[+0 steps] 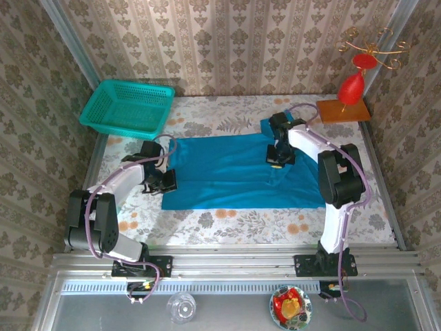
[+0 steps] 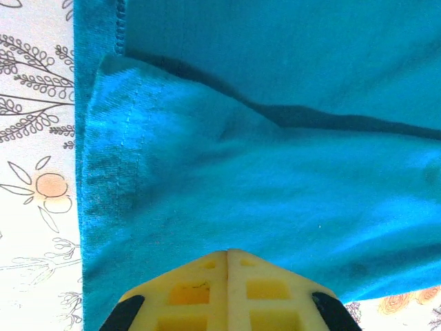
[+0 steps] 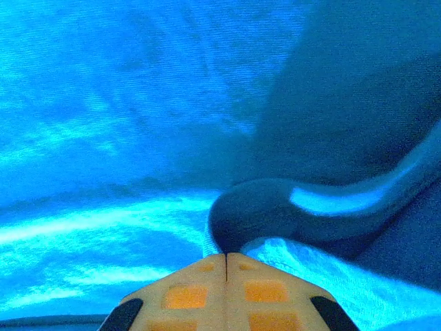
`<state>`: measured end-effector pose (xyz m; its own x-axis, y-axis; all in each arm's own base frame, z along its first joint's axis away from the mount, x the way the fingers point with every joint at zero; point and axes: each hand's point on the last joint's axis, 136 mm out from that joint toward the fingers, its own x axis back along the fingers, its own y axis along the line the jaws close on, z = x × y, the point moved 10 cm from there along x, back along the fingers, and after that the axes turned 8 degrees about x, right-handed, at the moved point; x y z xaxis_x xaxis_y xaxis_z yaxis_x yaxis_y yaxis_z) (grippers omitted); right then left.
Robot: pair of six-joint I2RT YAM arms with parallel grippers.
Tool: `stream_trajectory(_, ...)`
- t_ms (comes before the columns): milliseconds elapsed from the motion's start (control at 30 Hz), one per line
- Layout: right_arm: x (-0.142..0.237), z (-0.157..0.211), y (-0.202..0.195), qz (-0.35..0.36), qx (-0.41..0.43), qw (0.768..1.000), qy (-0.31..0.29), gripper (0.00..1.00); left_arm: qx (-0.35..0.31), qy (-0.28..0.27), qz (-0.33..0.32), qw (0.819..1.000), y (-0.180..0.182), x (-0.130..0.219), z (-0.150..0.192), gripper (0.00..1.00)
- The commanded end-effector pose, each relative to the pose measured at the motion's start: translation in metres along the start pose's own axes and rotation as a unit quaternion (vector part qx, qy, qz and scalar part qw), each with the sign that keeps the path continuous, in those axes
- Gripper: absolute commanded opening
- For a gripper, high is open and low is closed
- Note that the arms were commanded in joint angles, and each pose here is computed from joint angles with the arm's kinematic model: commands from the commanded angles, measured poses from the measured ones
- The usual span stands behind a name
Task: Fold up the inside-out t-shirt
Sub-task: Smooth out the T-shirt at the center of the table, then move the T-shirt to the center of the table.
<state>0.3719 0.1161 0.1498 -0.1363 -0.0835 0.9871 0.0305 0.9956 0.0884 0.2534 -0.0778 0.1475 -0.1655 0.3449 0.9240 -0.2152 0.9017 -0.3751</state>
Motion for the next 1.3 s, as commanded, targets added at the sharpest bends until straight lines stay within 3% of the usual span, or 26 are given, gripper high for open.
stream_trajectory(0, -0.006, -0.003, 0.012, 0.000, 0.008, 1.000, 0.010, 0.00, 0.007, 0.007, -0.009, 1.000, 0.005, 0.002, 0.005, 0.05)
stream_trajectory(100, -0.007, -0.006, 0.017, -0.009, 0.017, 1.000, 0.009, 0.23, 0.006, 0.008, -0.010, 1.000, 0.006, 0.001, 0.005, 0.05)
stream_trajectory(267, 0.018, -0.009, 0.016, -0.023, 0.026, 0.999, -0.028, 0.44, 0.004, 0.004, -0.007, 1.000, 0.004, 0.002, 0.002, 0.05)
stream_trajectory(533, 0.041, -0.009, -0.020, -0.049, -0.011, 0.997, -0.061, 0.50, -0.012, -0.002, -0.005, 1.000, -0.007, 0.000, -0.020, 0.05)
stream_trajectory(833, -0.004, -0.006, -0.094, -0.119, -0.123, 0.985, -0.027, 0.56, -0.014, 0.019, -0.045, 0.999, -0.002, -0.023, -0.037, 0.05)
stream_trajectory(1067, -0.030, -0.002, -0.141, -0.083, -0.190, 0.978, 0.004, 0.60, 0.001, 0.021, -0.061, 0.998, 0.014, -0.027, -0.030, 0.05)
stream_trajectory(1267, -0.028, -0.001, -0.159, -0.047, -0.206, 0.977, 0.007, 0.61, 0.000, -0.012, -0.042, 0.999, 0.008, 0.000, -0.027, 0.06)
